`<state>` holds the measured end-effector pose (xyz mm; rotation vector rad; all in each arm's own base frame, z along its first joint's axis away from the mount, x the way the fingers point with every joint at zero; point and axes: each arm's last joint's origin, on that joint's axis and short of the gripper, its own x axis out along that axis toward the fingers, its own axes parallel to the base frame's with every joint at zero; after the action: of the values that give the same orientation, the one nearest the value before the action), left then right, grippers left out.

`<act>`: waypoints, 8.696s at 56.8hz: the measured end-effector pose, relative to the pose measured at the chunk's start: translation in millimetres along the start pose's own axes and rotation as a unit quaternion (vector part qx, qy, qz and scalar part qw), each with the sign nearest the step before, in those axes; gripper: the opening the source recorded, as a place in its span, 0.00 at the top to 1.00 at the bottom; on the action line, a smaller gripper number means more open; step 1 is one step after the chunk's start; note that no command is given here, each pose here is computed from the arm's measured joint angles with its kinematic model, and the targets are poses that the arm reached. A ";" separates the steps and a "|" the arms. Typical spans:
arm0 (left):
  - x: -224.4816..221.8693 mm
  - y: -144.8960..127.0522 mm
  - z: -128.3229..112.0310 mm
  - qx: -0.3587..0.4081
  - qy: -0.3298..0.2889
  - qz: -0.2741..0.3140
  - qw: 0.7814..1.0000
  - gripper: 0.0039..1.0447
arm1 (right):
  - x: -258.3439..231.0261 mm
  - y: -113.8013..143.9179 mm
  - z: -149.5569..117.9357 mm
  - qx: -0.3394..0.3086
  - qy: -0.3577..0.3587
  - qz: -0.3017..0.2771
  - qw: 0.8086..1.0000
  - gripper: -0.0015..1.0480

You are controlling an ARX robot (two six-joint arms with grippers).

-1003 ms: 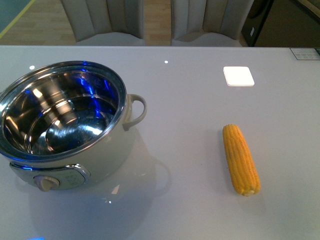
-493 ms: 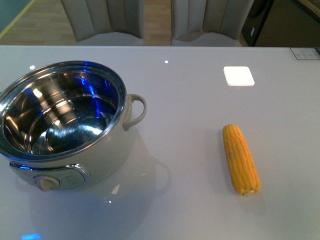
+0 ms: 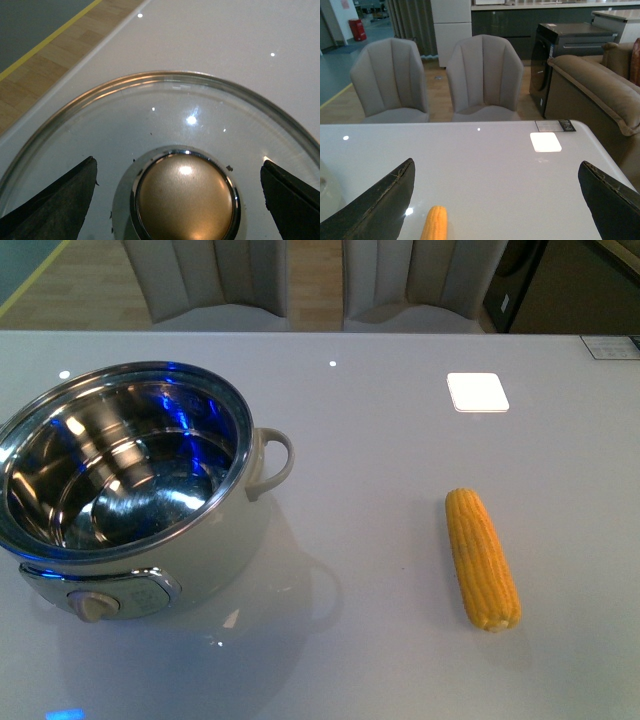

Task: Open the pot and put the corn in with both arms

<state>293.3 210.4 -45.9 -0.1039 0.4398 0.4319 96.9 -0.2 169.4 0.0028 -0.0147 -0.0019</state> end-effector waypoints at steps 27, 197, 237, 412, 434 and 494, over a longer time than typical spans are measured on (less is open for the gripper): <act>-81.1 -9.7 119.2 -0.039 -0.123 -0.048 0.990 0.07 | 0.0 0.0 0.0 0.000 0.000 0.000 1.000 0.09; -332.8 -107.7 76.2 0.048 -0.220 -0.212 0.951 0.07 | 0.0 0.0 -0.1 0.000 0.000 0.000 1.000 0.09; -332.9 -107.7 76.3 0.048 -0.220 -0.212 0.951 0.07 | 104.6 50.8 -39.3 0.086 0.361 -0.002 0.929 0.09; -332.9 -107.6 76.3 0.048 -0.220 -0.212 0.951 0.07 | 261.3 217.7 -25.7 0.196 0.409 0.210 0.866 0.78; -332.8 -107.7 76.1 0.048 -0.220 -0.212 0.951 0.07 | 276.4 276.1 -14.6 0.212 0.418 0.247 0.848 0.79; -332.9 -107.7 76.3 0.048 -0.220 -0.212 0.951 0.07 | 253.0 320.7 -56.7 0.161 0.489 0.262 0.816 0.12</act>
<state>97.3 0.2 167.7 -0.0044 -0.0086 0.0023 351.3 320.2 117.4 0.3425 1.0272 0.5608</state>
